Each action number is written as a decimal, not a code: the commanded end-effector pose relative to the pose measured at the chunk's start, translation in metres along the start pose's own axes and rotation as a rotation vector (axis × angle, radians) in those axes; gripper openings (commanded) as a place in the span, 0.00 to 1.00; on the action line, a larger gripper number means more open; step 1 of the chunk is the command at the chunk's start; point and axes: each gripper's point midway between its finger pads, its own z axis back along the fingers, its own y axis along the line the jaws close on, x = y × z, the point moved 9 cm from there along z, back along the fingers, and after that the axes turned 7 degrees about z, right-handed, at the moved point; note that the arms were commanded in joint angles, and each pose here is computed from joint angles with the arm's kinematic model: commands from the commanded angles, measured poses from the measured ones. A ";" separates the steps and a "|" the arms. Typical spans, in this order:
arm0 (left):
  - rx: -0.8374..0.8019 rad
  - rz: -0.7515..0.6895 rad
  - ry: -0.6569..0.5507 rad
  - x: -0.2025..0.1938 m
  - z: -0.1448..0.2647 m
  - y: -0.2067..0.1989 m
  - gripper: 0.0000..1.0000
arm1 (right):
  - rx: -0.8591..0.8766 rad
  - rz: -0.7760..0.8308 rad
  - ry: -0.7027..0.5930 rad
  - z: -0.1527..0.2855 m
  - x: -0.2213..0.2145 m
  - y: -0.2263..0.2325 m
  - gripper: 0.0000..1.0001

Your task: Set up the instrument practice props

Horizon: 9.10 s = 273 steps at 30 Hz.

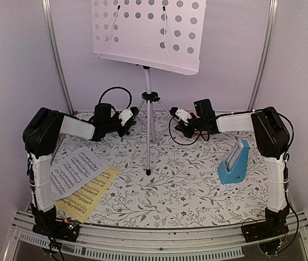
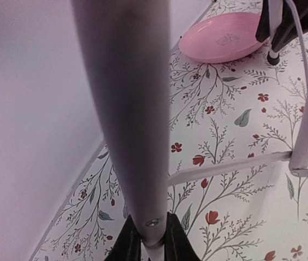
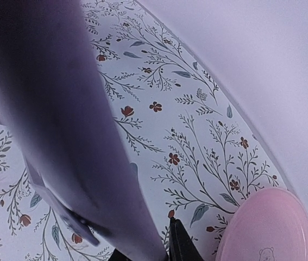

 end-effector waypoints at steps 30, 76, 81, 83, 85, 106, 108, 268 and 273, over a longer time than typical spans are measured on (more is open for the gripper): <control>-0.047 -0.055 0.088 0.011 -0.020 -0.036 0.20 | 0.005 -0.027 0.209 0.015 -0.028 0.018 0.72; -0.381 0.596 -0.106 0.055 0.135 -0.127 0.70 | 0.161 -0.220 -0.320 0.066 0.079 -0.010 0.90; -0.417 0.606 -0.094 0.050 0.130 -0.137 0.70 | 0.161 -0.215 -0.329 0.061 0.079 -0.011 0.89; -0.427 0.609 -0.095 0.050 0.129 -0.139 0.70 | 0.164 -0.214 -0.330 0.060 0.079 -0.011 0.89; -0.435 0.608 -0.097 0.049 0.129 -0.140 0.70 | 0.163 -0.210 -0.335 0.060 0.080 -0.011 0.90; -0.508 0.627 -0.131 0.043 0.139 -0.150 0.70 | 0.143 -0.168 -0.402 0.065 0.091 -0.017 0.87; -0.512 0.636 -0.145 0.044 0.137 -0.150 0.70 | 0.152 -0.163 -0.416 0.064 0.093 -0.017 0.86; 0.390 -0.296 -0.052 0.019 -0.030 0.015 0.00 | -0.116 -0.036 0.244 0.060 -0.005 -0.043 0.00; 0.381 -0.305 -0.031 0.010 -0.035 0.013 0.00 | -0.140 -0.026 0.278 0.051 -0.012 -0.046 0.00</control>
